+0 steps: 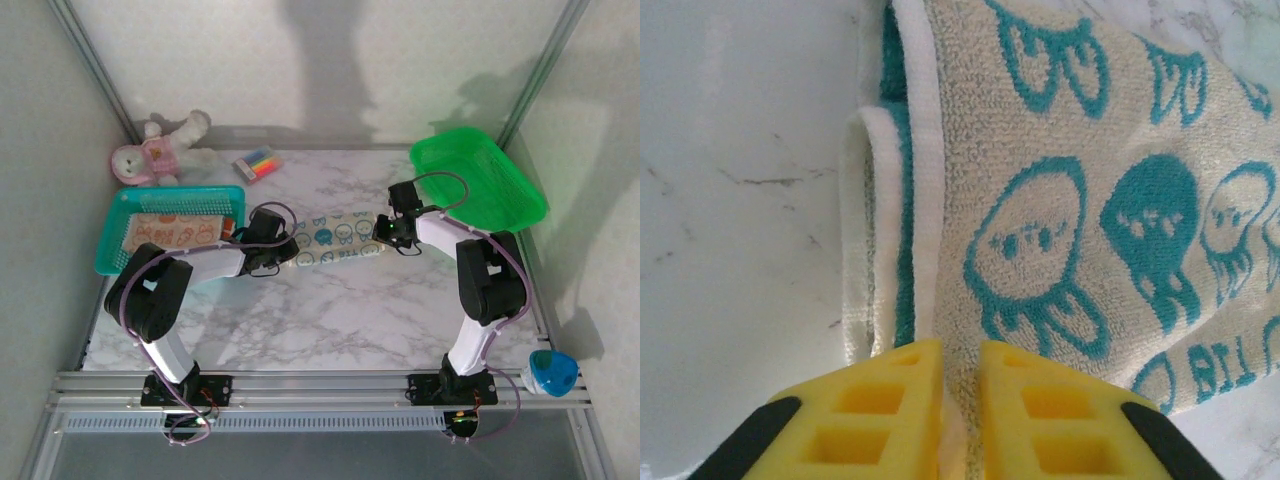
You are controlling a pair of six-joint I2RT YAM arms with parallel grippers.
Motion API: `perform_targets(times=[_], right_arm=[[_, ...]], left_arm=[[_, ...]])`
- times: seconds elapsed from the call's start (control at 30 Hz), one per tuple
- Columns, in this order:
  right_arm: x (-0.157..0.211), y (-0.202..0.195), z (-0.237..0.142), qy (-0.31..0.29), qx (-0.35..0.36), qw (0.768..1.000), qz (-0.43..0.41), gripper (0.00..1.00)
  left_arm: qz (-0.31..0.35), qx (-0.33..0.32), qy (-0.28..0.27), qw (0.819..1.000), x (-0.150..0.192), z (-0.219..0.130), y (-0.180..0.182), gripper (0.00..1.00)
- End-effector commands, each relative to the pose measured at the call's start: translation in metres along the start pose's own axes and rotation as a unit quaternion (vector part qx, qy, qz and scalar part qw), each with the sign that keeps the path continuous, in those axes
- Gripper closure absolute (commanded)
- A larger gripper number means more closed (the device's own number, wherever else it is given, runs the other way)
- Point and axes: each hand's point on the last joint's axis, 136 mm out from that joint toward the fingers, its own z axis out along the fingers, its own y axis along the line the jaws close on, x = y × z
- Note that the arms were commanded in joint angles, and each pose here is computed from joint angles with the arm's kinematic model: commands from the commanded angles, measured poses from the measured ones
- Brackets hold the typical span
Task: Fold and stack the towels
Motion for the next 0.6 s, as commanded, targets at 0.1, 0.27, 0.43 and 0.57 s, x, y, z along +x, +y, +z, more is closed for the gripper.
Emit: perform_targets(times=[0.1,0.27,0.43,0.57], right_arm=[[-0.001,0.010,-0.001,0.003,-0.015,1.000,-0.012,1.00],[-0.008,0.013,-0.012,-0.012,-0.016,1.000,-0.013,1.00],[-0.022,0.014,-0.028,-0.034,-0.020,0.999,-0.008,1.00],[-0.036,0.016,-0.040,-0.050,-0.031,0.998,0.001,1.00]], left_arm=[[0.001,-0.007,-0.012,1.000,-0.001,-0.010,-0.001,0.94],[0.012,-0.011,-0.029,0.999,-0.012,-0.019,-0.008,1.00],[0.019,-0.018,-0.053,0.998,-0.031,-0.032,-0.009,1.00],[0.024,-0.014,-0.073,0.997,-0.053,-0.043,-0.012,1.00]])
